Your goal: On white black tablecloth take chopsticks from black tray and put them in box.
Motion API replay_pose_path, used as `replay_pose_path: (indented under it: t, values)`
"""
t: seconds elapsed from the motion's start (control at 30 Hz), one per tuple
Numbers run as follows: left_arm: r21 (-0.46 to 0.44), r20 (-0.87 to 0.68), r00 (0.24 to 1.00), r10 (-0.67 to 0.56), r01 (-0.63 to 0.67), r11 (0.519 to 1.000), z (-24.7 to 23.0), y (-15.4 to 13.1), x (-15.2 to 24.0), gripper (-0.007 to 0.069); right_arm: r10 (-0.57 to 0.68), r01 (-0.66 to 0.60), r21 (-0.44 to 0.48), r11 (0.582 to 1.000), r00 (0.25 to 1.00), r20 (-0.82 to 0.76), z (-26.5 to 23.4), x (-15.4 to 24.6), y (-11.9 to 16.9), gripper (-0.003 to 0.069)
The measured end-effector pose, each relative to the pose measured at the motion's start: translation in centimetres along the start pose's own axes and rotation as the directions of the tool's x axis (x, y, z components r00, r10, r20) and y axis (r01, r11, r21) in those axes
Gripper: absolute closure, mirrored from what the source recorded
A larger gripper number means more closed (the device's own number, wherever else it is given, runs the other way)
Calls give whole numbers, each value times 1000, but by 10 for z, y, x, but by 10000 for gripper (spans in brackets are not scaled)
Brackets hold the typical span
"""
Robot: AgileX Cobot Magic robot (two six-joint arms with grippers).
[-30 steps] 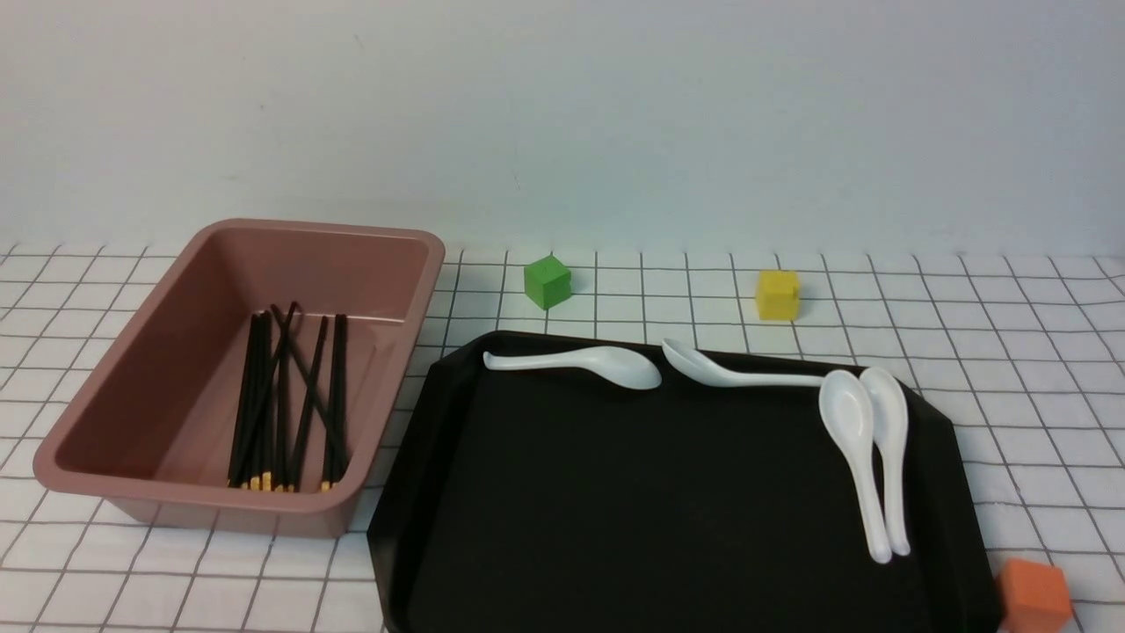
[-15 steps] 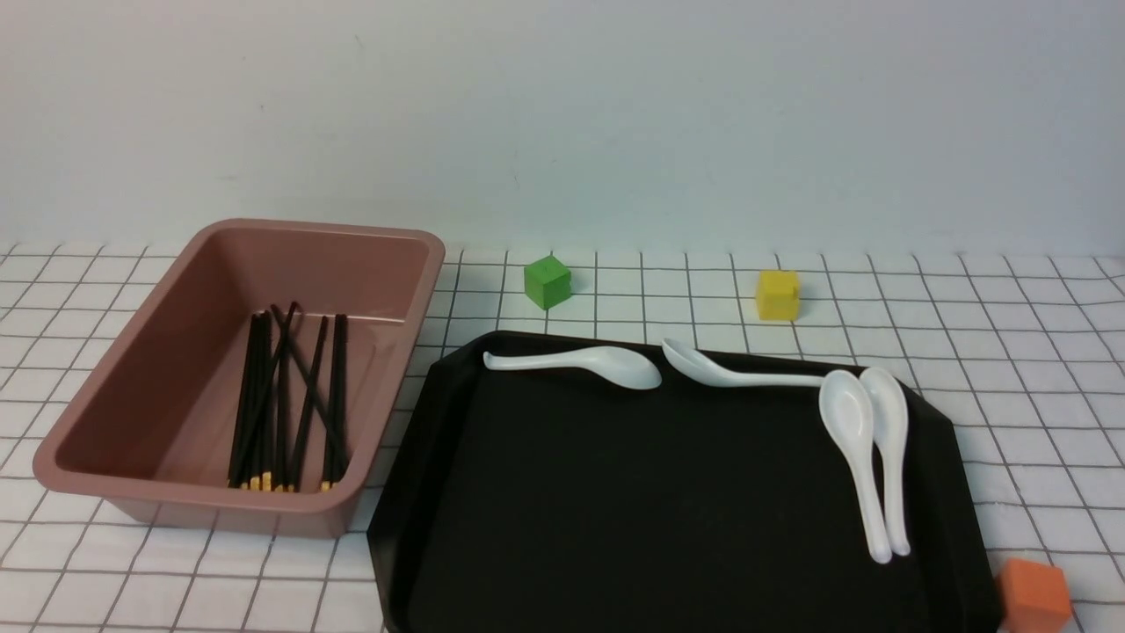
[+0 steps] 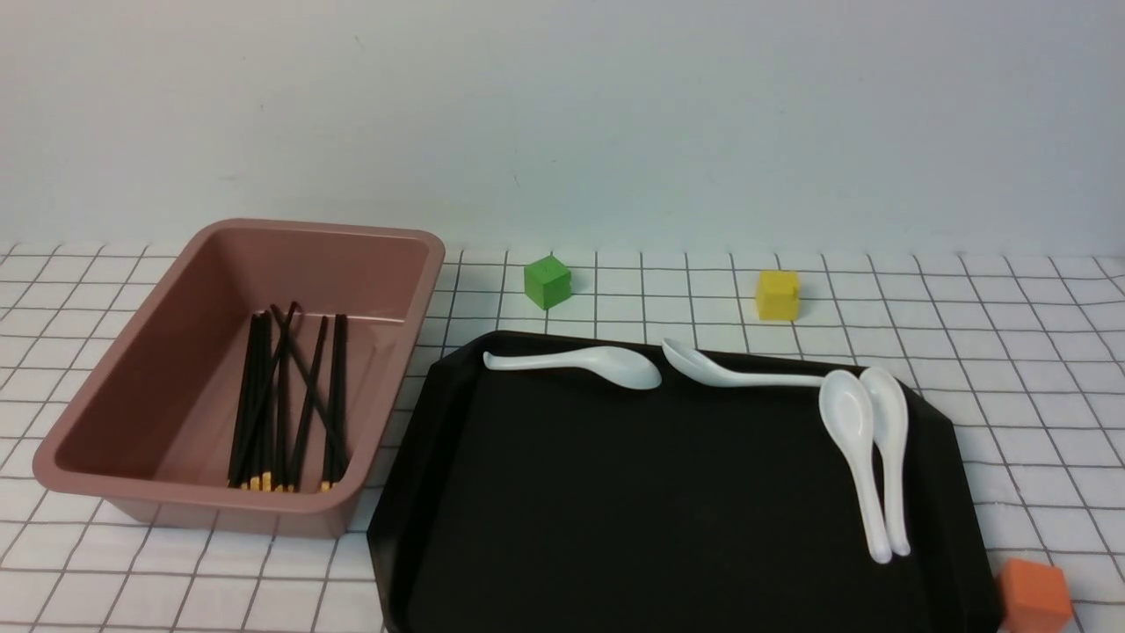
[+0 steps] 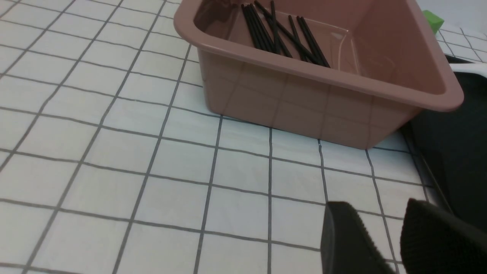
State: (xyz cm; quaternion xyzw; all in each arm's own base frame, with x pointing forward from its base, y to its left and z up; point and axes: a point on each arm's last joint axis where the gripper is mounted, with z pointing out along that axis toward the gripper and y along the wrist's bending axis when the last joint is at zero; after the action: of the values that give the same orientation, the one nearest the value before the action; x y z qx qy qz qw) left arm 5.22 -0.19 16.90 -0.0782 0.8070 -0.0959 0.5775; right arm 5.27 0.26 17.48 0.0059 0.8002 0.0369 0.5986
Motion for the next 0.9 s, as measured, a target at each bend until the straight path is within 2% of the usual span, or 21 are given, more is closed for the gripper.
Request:
replay_pose_path:
  t: [0.9]
  values:
    - [0,0,1000,0,0,1000,0,0,0,386,0,0,0,1000,1000,0,0,0,0,532]
